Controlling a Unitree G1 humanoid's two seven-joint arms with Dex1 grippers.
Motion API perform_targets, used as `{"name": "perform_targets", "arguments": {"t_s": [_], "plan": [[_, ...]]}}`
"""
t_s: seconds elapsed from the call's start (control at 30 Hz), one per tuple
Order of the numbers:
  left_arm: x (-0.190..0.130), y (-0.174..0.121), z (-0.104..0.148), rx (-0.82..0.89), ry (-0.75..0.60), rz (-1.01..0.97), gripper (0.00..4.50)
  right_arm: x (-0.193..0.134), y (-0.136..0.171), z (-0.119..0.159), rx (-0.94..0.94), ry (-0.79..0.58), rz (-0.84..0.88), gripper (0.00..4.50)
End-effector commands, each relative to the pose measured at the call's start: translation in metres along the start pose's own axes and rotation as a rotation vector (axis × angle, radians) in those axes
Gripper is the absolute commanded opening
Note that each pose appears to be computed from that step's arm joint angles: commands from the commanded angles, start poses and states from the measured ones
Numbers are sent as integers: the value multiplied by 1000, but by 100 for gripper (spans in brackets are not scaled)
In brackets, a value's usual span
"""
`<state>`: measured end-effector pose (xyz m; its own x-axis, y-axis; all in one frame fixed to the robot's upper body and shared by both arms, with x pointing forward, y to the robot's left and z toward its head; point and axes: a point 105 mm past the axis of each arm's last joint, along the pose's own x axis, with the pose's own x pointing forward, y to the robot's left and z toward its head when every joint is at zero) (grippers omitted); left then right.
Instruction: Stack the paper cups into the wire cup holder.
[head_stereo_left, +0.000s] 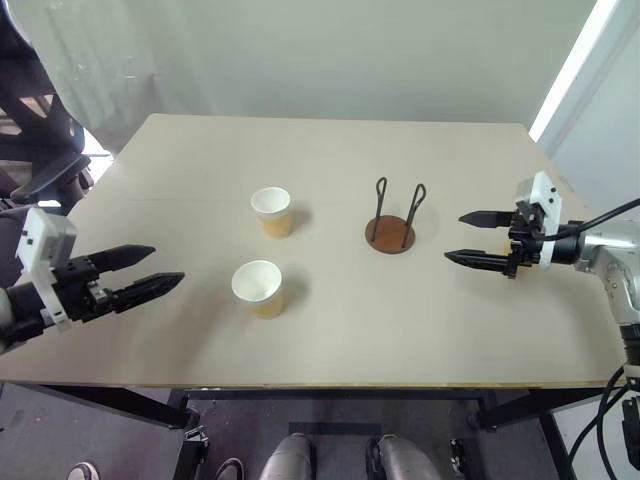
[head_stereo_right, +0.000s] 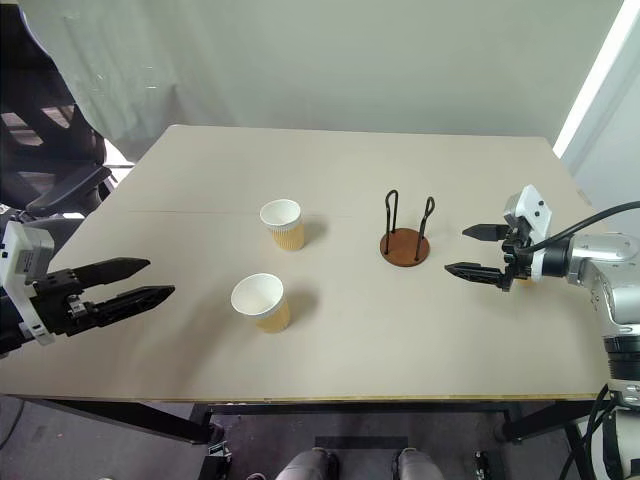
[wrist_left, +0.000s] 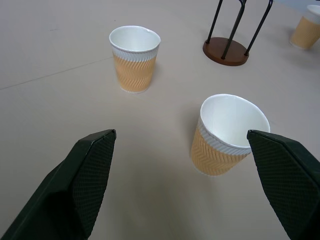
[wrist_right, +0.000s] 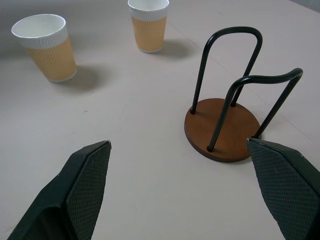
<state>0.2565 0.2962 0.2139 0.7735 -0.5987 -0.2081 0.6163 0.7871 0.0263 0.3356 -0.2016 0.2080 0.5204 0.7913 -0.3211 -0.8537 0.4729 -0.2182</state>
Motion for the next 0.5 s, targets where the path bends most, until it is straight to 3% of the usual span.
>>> {"name": "perform_targets", "arguments": {"t_s": [0.03,0.23,0.5], "plan": [[-2,-1,9,39,-11,1,450,-4,0,13,-39,-32,-2,447],[-1,0,10,44,-14,0,450,-2,3,15,-30,-47,8,447],[-10,-3,38,128,-42,-2,450,13,23,7,54,-65,45,447]]}}
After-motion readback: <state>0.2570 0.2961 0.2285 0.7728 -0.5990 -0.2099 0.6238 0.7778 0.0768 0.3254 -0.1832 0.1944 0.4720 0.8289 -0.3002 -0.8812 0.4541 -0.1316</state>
